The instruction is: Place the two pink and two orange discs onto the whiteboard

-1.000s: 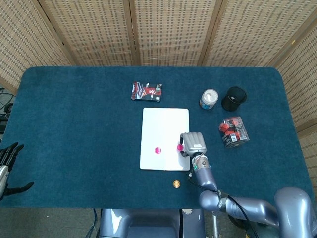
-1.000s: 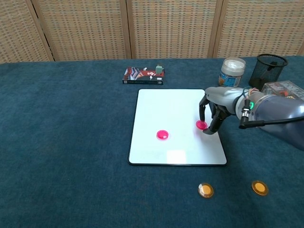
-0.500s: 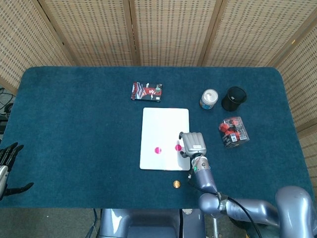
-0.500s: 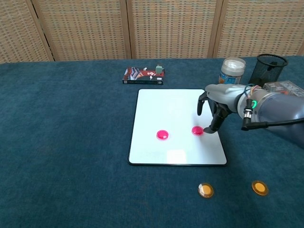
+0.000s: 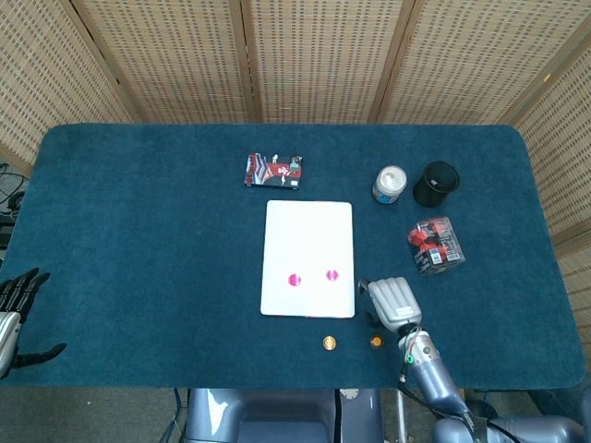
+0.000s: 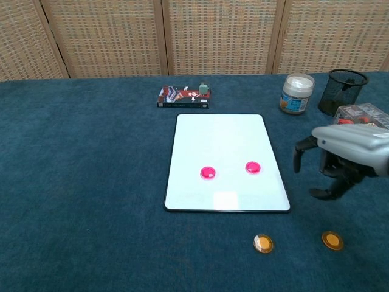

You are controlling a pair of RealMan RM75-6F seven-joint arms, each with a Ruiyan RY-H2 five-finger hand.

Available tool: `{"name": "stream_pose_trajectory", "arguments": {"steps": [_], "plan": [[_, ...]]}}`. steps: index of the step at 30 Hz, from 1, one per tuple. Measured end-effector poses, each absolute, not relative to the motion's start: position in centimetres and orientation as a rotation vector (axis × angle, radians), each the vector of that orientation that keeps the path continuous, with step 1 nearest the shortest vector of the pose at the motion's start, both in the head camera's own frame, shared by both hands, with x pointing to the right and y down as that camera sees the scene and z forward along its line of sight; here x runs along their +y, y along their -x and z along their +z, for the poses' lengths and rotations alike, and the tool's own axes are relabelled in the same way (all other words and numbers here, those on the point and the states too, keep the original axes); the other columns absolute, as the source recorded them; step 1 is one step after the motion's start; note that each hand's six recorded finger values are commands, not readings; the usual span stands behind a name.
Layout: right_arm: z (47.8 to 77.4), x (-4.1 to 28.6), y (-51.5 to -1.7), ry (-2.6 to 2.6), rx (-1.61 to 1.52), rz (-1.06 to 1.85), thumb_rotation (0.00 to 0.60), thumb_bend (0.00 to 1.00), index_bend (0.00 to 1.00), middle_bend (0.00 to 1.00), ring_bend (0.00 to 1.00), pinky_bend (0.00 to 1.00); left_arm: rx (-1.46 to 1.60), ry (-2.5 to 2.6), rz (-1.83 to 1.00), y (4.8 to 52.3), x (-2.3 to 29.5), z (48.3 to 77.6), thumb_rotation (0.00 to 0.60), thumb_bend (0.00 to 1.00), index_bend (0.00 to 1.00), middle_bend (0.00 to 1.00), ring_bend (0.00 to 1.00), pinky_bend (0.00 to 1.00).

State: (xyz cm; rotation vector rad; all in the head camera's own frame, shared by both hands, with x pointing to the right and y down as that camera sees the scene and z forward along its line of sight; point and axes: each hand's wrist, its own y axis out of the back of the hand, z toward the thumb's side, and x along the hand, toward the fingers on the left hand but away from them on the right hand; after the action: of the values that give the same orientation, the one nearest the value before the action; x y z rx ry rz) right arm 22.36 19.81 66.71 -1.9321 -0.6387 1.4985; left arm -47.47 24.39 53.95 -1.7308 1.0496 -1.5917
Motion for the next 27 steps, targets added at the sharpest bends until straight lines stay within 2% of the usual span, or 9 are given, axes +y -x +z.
{"name": "stream_pose_trajectory", "arguments": {"steps": [3,9,27], "plan": [[66.4,22.1,-24.0,1.964,-0.62,1.496,0.6,0.36,0.39,0.98,1.0,1.0,1.043,1.73,-1.593,47.3,24.5,54.1,0.6,0.0,0.0,0.0,0.0,0.0],[66.5,24.2,-25.1,1.982,-0.574,1.489,0.6,0.36,0.4,0.98,1.0,1.0,1.046,1.725,-1.601,47.4,24.4,54.2,0.6,0.0,0.0,0.0,0.0,0.0],[68.2,25.5,-24.0,1.997,-0.51,1.493,0.6,0.36,0.4,0.98,1.0,1.0,1.042,1.724,-1.609,47.4,24.4,54.4,0.6,0.0,0.0,0.0,0.0,0.0]]}}
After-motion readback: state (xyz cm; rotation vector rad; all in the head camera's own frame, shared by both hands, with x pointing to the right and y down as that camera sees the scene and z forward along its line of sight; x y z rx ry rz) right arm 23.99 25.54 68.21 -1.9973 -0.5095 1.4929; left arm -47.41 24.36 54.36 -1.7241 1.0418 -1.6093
